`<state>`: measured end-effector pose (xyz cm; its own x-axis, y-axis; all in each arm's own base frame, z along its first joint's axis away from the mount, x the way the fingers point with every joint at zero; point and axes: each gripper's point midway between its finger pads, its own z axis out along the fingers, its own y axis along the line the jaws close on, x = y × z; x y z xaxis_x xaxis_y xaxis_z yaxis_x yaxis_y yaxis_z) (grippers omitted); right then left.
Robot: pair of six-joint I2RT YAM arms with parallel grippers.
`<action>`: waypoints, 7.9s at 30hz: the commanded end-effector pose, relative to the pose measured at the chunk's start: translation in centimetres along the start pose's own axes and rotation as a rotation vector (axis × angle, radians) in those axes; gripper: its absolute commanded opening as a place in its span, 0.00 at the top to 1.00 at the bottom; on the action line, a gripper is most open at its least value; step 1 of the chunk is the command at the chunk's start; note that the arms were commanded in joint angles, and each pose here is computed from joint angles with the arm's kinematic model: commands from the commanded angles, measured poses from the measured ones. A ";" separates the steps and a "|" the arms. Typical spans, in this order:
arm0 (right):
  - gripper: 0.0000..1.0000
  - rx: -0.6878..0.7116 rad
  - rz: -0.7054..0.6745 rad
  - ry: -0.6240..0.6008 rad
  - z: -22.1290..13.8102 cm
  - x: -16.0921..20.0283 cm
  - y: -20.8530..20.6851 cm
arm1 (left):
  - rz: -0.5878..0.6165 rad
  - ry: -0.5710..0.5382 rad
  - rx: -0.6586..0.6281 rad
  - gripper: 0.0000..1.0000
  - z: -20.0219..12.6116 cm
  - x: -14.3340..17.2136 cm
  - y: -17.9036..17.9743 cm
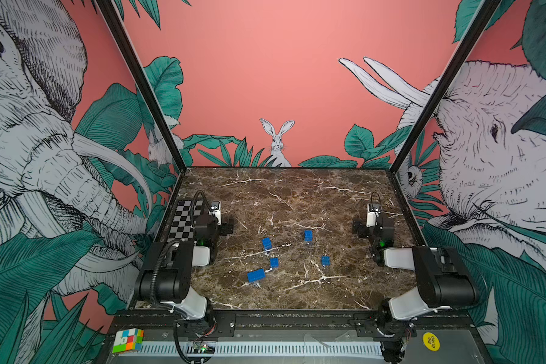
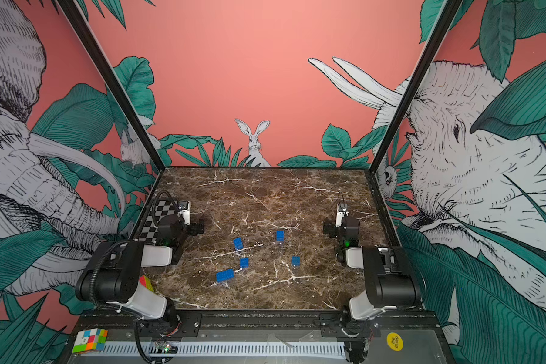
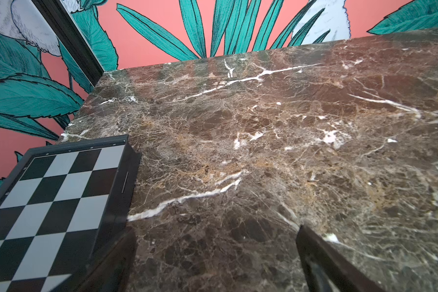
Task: Assemble the letter h with lego
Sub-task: Pick up the lego brick from the center of the board, then assemble the lego brick with the lego brick.
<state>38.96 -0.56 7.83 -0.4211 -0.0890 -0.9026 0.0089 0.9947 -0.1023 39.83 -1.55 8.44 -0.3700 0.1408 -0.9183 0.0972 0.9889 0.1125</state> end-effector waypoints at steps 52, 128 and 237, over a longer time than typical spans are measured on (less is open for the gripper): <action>0.02 -0.717 0.357 0.086 -13.0 -18.0 15.9 | -0.747 0.034 -0.134 0.01 -12.3 -14.6 3.9; 0.53 -1.097 -1.504 0.343 -21.5 11.4 45.8 | -0.559 0.122 -0.303 0.01 -16.6 -10.2 5.9; 1.00 -1.256 -1.647 0.244 -11.9 0.6 40.8 | -0.745 0.733 0.060 0.01 -13.4 1.1 -5.1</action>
<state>28.49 40.89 8.22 0.5421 -0.8143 -0.2077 -0.8358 -0.4968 -0.2339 26.28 -5.84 11.41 -0.8259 -0.4939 -0.2720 -0.3572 0.8316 -0.4252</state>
